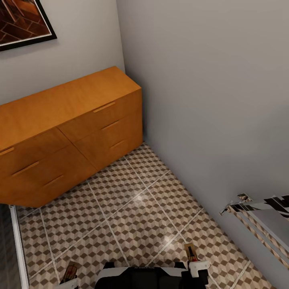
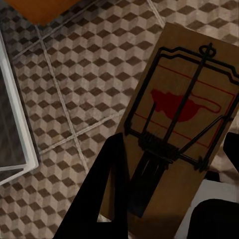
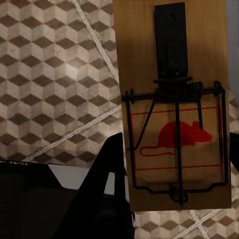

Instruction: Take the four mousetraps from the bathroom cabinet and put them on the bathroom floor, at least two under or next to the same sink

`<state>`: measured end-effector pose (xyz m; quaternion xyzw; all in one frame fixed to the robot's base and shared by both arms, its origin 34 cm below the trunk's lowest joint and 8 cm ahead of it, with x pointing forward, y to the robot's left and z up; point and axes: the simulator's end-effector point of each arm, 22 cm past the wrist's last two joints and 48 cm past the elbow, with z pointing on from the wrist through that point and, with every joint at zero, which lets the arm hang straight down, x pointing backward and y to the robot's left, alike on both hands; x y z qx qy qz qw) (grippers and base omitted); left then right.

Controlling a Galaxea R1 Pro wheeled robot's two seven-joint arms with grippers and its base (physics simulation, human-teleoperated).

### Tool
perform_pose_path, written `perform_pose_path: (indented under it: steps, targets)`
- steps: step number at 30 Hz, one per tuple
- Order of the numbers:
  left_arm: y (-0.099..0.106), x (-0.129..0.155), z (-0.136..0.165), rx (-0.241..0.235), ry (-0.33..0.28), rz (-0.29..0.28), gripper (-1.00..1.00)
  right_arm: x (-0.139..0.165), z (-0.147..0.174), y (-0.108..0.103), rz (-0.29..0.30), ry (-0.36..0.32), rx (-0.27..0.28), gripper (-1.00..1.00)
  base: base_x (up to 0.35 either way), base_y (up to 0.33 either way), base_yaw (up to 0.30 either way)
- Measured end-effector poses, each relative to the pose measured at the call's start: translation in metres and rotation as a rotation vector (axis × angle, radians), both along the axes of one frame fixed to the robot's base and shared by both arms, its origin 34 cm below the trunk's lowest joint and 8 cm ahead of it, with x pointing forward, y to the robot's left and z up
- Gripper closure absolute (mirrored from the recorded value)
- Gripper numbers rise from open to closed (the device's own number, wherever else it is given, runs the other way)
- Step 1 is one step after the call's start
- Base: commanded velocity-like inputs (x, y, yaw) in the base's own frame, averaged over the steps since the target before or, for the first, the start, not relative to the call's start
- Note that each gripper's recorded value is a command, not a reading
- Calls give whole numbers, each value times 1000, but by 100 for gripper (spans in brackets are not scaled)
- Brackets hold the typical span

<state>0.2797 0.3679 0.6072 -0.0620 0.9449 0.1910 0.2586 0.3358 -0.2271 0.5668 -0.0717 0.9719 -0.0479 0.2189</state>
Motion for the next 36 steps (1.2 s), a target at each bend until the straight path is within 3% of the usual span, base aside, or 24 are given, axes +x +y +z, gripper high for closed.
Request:
perform_pose_path:
  steps: [6, 36]
  targets:
    - [-16, -1, -3, -22, 2, 7, 100, 1, 0, 0, -1, -3, 0, 100, 0, 0, 0]
    - [-18, 13, 4, -26, -34, 7, 100, 15, 9, -3, 0, -37, -8, 100, 0, 0, 0]
